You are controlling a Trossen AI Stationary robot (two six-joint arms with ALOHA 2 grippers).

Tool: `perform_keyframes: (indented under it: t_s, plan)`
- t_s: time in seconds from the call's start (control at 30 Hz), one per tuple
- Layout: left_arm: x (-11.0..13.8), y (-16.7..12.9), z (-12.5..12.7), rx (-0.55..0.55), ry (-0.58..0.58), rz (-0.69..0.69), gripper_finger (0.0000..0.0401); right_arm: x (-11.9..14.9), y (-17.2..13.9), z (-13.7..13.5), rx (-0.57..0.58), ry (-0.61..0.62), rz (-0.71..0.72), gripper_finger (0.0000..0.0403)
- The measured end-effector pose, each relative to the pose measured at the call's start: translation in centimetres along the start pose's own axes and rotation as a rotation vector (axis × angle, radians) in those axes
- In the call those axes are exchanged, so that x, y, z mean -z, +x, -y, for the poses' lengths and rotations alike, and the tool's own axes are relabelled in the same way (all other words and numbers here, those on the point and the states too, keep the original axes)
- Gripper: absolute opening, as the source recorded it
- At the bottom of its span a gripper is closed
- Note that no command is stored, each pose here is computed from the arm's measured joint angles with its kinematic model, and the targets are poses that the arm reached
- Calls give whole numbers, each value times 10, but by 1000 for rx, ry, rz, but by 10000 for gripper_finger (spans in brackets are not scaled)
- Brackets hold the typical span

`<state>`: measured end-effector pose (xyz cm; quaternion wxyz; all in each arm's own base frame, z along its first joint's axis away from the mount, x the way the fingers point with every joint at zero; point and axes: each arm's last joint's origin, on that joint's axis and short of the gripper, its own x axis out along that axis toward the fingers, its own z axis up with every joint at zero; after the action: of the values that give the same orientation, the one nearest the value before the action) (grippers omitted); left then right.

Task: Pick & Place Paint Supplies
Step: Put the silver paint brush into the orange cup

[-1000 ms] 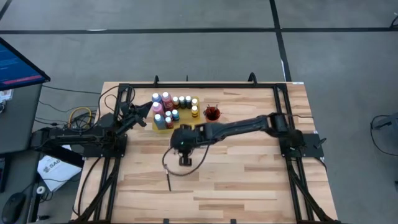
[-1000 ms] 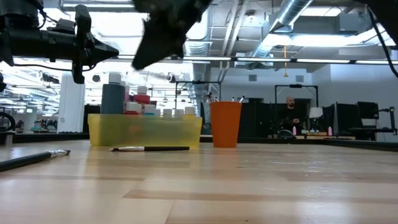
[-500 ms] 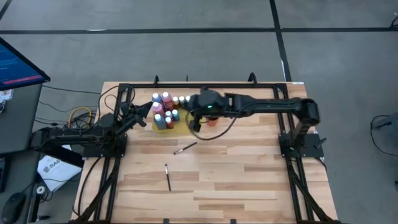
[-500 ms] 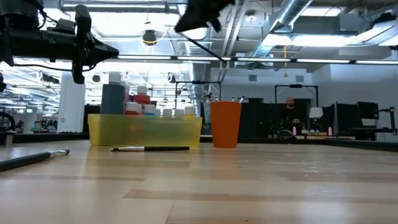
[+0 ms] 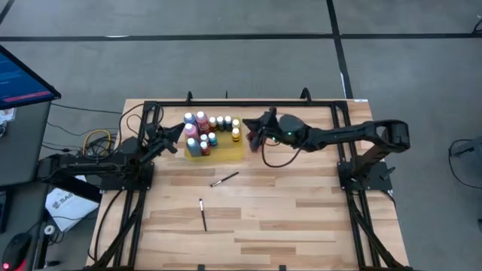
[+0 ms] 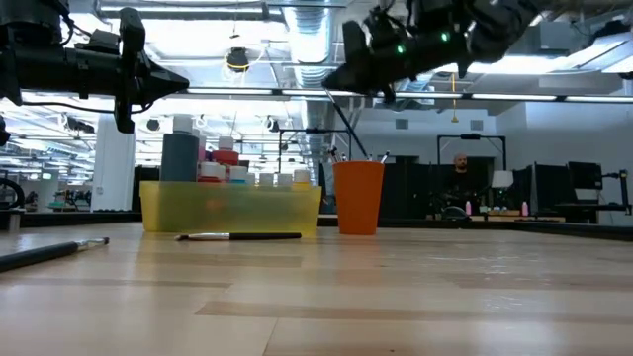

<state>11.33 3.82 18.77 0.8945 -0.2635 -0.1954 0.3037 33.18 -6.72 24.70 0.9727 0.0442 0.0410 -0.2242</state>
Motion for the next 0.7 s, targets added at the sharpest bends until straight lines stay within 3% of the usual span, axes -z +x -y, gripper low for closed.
perform_keyframes:
  t_s: [0.17, 0.43, 0.7]
  plan:
    - [0, 0, 0, 0, 0, 0, 1, 7, 0, 13, 34, 15, 59, 0]
    - [0, 0, 0, 0, 0, 0, 1, 45, 2, 10, 8, 9, -4, 0]
    - [0, 0, 0, 0, 0, 1, 1, 50, 4, 4, -10, -1, -11, 1]
